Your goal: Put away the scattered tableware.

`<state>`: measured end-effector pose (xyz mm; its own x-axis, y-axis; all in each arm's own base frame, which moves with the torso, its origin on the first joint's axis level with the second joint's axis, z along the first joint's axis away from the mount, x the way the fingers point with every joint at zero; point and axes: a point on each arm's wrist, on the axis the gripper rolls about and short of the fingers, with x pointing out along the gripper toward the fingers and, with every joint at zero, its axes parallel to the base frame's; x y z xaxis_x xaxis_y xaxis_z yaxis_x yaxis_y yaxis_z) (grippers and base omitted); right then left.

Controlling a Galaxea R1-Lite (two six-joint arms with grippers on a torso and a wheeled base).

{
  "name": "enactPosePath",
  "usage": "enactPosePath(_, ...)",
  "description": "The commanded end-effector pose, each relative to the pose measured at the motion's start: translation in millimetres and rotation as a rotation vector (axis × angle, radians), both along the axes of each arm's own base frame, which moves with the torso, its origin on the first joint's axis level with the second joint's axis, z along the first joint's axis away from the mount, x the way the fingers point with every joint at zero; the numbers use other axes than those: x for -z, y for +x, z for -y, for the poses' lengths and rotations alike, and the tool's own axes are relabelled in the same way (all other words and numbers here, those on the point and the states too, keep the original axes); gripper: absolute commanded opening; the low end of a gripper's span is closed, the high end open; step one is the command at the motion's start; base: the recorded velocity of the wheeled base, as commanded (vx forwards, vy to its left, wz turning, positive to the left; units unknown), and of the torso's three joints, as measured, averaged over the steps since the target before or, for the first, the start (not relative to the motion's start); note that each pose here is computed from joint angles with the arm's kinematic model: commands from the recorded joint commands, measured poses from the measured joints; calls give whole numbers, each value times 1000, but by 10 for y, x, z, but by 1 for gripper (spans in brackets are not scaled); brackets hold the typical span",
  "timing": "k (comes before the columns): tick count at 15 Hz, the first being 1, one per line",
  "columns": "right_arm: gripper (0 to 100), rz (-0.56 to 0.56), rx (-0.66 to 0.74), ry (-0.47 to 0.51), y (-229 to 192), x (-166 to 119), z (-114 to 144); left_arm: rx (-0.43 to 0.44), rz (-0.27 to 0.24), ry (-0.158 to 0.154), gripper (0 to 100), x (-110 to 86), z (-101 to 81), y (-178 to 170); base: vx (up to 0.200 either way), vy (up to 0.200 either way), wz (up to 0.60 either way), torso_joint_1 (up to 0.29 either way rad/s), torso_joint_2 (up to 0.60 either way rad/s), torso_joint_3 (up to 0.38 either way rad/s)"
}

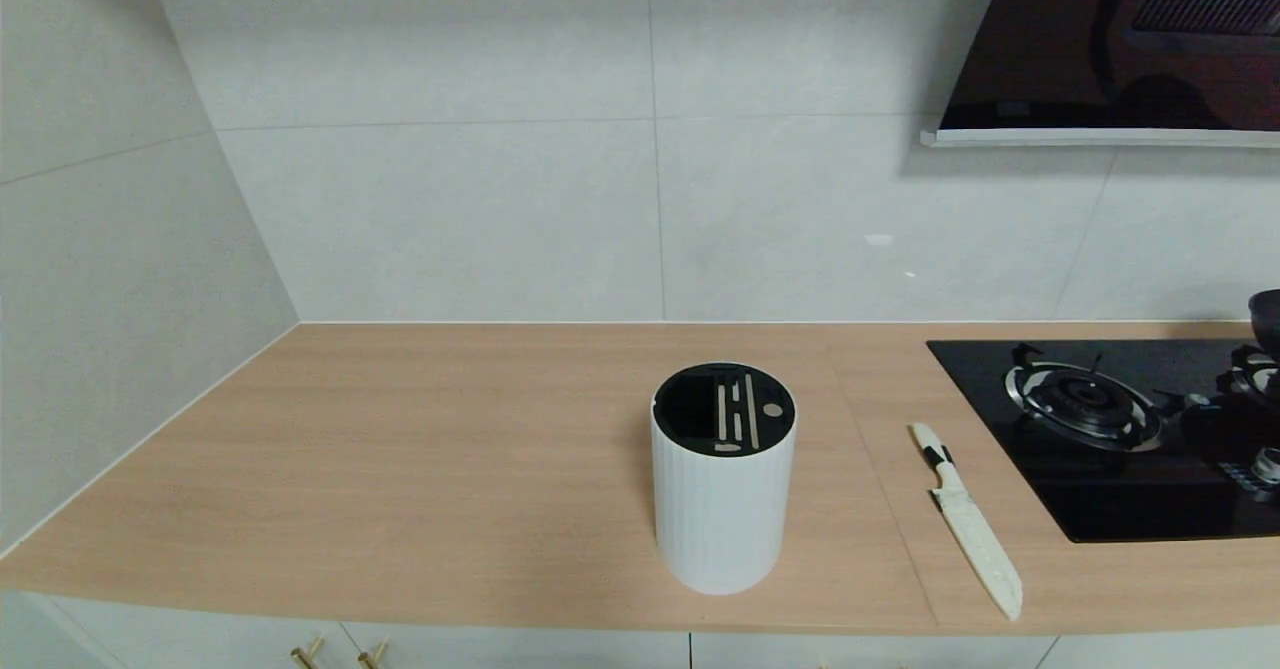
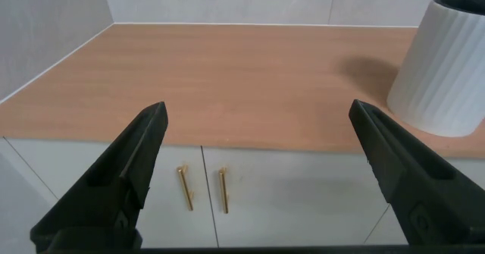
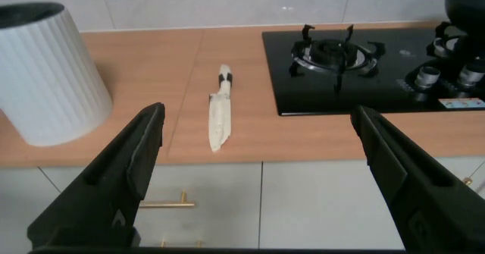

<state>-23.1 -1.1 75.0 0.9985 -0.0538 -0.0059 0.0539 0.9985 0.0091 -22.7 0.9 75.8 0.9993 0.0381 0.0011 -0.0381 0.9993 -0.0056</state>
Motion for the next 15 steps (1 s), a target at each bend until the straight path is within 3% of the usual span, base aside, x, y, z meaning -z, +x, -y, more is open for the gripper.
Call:
enactPosePath(1, 100, -2, 0, 0, 1, 0, 0, 0, 0, -1, 100, 0, 0, 0, 0, 0, 0, 0, 0, 0)
enactPosePath(7, 100, -2, -3, -5, 1, 0, -1, 0, 0, 1, 100, 0, 0, 0, 0, 0, 0, 0, 0, 0)
enactPosePath(9, 100, -1, -5, -46, 0, -5, -1, 0, 0, 1, 100, 0, 0, 0, 0, 0, 0, 0, 0, 0)
enactPosePath(12, 100, 65, -59, -24, -56, -370, -8, 0, 0, 1, 100, 0, 0, 0, 0, 0, 0, 0, 0, 0)
enactPosePath(15, 100, -90, -71, -31, 155, -519, -11, 0, 0, 1, 100, 0, 0, 0, 0, 0, 0, 0, 0, 0)
